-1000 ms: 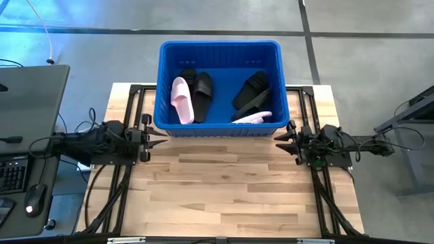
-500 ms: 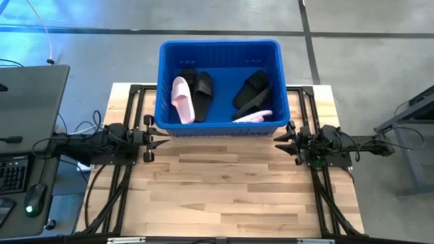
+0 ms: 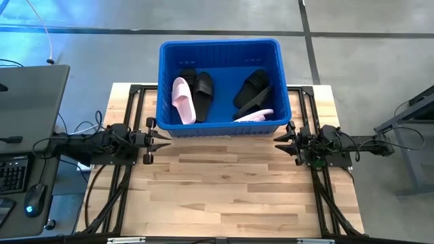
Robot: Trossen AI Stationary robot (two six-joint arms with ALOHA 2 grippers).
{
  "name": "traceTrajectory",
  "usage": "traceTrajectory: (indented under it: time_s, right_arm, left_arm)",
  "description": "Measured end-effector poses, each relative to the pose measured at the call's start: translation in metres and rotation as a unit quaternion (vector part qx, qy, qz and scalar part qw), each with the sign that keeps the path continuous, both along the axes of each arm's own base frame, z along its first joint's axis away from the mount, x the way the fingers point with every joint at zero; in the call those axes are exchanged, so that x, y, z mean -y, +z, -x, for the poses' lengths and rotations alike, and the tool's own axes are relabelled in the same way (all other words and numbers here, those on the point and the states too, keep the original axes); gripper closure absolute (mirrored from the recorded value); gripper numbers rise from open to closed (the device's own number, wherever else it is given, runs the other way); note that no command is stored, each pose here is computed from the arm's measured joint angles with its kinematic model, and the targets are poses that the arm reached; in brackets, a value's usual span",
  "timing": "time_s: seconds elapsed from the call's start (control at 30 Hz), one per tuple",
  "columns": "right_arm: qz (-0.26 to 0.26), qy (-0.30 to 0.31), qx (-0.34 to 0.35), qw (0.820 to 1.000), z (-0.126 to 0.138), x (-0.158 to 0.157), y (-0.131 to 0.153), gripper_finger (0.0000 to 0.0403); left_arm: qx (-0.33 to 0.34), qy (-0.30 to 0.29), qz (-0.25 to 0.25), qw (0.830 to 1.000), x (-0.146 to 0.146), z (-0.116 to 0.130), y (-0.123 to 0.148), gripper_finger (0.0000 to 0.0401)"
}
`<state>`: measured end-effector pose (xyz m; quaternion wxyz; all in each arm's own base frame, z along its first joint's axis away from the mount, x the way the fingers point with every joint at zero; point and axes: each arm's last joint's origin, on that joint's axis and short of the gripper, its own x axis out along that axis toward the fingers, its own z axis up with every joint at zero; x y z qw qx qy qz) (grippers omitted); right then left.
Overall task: Pick and place slides into bin
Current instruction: Return to Home Position
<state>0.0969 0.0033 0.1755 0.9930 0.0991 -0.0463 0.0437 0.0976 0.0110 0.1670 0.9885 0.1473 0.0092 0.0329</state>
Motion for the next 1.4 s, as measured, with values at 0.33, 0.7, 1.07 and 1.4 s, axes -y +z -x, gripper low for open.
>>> traceTrajectory:
  time_s: [0.33,0.7,1.07,1.4]
  right_arm:
    - [0.000,0.000,-0.001,1.000,0.0000,0.0000,-0.0002,0.0279]
    - [0.000,0.000,-0.001,1.000,-0.0001,0.0000,-0.0003,0.0279]
    - [0.000,0.000,-0.002,1.000,-0.0001,0.0000,-0.0005,0.0279]
    - [0.000,-0.001,-0.003,1.000,-0.0001,0.0000,-0.0007,0.0279]
  left_arm:
    - [0.002,0.005,0.047,0.999,-0.0002,0.0000,-0.0002,0.0332]
    - [-0.006,0.022,-0.021,1.000,-0.0012,0.0000,-0.0009,0.0332]
    - [-0.004,0.024,-0.023,0.999,-0.0014,0.0001,-0.0005,0.0332]
    - [-0.004,0.024,-0.023,0.999,-0.0014,0.0001,-0.0004,0.0332]
